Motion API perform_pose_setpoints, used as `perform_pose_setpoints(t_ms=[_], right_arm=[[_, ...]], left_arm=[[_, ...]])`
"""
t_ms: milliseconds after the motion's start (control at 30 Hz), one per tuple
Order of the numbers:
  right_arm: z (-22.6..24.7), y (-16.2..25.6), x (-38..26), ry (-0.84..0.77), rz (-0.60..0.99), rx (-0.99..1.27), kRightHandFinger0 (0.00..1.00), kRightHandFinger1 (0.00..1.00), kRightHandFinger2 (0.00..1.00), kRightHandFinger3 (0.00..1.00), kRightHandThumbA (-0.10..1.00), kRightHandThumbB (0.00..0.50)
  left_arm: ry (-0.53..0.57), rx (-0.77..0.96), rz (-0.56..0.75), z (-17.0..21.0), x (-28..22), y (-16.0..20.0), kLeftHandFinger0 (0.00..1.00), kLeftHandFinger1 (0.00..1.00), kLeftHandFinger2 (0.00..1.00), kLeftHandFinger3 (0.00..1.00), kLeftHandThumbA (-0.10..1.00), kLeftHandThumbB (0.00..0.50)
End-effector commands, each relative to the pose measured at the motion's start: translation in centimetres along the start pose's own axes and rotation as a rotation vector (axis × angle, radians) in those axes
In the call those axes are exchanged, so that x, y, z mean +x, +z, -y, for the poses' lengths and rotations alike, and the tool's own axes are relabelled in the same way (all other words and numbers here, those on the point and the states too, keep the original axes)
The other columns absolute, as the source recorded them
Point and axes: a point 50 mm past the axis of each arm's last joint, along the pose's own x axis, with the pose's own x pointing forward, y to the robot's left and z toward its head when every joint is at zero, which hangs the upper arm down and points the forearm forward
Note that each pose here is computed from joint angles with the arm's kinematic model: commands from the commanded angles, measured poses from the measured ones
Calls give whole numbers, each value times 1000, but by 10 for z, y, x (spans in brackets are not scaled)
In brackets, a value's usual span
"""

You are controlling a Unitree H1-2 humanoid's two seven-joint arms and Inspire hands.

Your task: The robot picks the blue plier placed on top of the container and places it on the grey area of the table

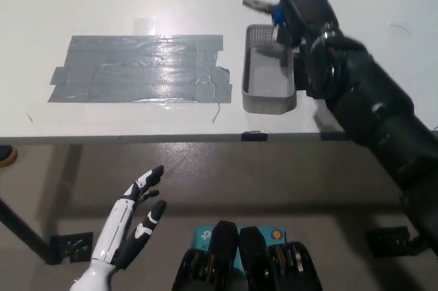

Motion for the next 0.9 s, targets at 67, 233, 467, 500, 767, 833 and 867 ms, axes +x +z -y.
perform_pose_setpoints(t_ms=[67, 233, 467, 500, 767, 833, 867], right_arm=[[80, 44, 20, -222, 129, -15, 132, 608, 945, 915, -100, 183], [80, 80, 24, -219, 170, -34, 116, 577, 923, 948, -100, 196], [48, 127, 24, -130, 208, -22, 42, 481, 815, 802, -100, 243], [43, 133, 23, -111, 212, -26, 16, 427, 756, 754, -100, 299], [19, 168, 20, -25, 227, -35, 0, 341, 737, 441, -100, 240], [12, 177, 18, -10, 240, -26, 0, 369, 783, 453, -100, 243], [9, 182, 18, -2, 255, -34, 0, 365, 771, 387, -100, 239]], left_arm=[[11, 39, 62, -6, 3, 11, 895, 942, 936, 956, 947, 13], [8, 42, 65, -5, 4, 12, 897, 941, 932, 948, 957, 22], [12, 55, 63, -1, -1, 13, 905, 937, 924, 956, 971, 30], [10, 54, 60, 0, -2, 13, 917, 940, 927, 969, 966, 26], [4, 46, 89, 4, 0, 15, 1000, 1000, 1000, 1000, 956, 72], [3, 47, 92, 4, -2, 15, 1000, 1000, 1000, 1000, 952, 64], [3, 46, 96, 4, -1, 15, 1000, 1000, 1000, 1000, 947, 56]])
